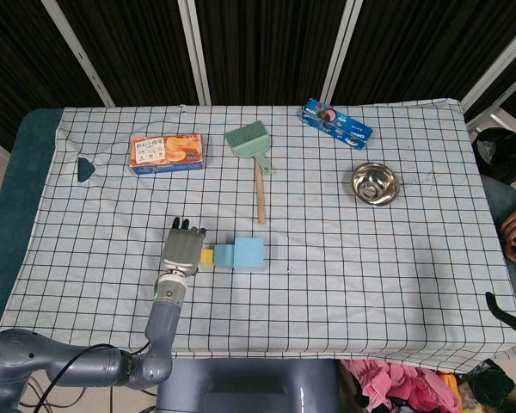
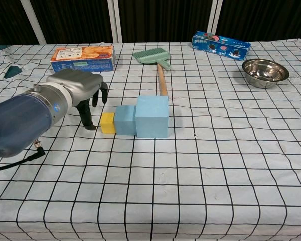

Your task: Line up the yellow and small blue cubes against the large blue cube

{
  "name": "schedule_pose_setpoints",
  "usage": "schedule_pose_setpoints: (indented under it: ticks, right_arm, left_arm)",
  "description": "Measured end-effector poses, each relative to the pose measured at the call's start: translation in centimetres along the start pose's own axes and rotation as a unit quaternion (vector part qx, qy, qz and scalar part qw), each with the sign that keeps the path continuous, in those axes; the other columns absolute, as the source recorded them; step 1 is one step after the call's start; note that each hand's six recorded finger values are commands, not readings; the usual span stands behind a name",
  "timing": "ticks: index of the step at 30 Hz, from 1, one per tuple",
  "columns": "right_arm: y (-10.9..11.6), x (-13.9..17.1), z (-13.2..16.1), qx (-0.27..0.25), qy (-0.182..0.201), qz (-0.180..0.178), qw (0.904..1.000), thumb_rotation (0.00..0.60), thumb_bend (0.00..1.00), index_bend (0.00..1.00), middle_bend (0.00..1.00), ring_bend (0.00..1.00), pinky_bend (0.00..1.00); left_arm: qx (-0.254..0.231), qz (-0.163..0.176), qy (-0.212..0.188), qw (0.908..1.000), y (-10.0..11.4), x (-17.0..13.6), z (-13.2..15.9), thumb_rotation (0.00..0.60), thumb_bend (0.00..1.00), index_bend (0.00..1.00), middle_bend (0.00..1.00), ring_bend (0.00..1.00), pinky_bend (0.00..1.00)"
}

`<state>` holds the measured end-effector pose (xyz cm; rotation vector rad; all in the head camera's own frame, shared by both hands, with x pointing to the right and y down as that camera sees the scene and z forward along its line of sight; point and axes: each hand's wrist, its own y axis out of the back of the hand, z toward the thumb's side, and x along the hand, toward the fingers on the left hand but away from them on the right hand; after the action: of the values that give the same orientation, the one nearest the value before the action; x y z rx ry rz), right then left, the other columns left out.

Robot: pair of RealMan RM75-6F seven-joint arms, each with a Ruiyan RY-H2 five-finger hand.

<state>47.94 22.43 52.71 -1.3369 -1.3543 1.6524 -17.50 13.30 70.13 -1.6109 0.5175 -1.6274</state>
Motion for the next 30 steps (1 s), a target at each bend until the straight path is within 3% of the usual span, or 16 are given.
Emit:
schedule_pose_setpoints:
  ticks: [7, 12, 20, 30]
  right_arm:
    - [0.1, 0.1, 0.1, 0.0, -0.001, -0.004, 1.0, 0.6, 0.23, 0.12, 0.11, 0.26, 0.17]
    - [0.0, 0.1, 0.2, 0.002, -0.001, -0.004, 1.0, 0.6, 0.23, 0.12, 0.11, 0.26, 0.17]
    - [0.1, 0.1, 0.2, 0.001, -0.003, -0.007, 1.0, 0.6, 0.23, 0.12, 0.11, 0.26, 0.17]
    - [0.2, 0.1, 0.2, -0.001, -0.003, -0.008, 1.0, 0.6, 0.24, 0.12, 0.11, 0.26, 0.17]
  left_arm:
    - [0.023, 0.015, 0.002, 0.9996, 1.0, -1.2, -3.4, 0.6, 0.2, 0.32, 0.38, 0.15, 0.13]
    - [0.043, 0.004, -0.002, 0.999, 0.7, -2.2, -5.8, 0.6, 0.21, 0.32, 0.38, 0.15, 0.13]
    - [0.042, -0.026, -0.022, 0.9985, -0.6, -2.5, -5.9, 0.6, 0.21, 0.33, 0.39, 0.15, 0.13]
    - [0.045, -0.039, -0.047, 0.9972, -1.8, -2.3, -3.5, 0.6, 0.24, 0.31, 0.4, 0.15, 0.13]
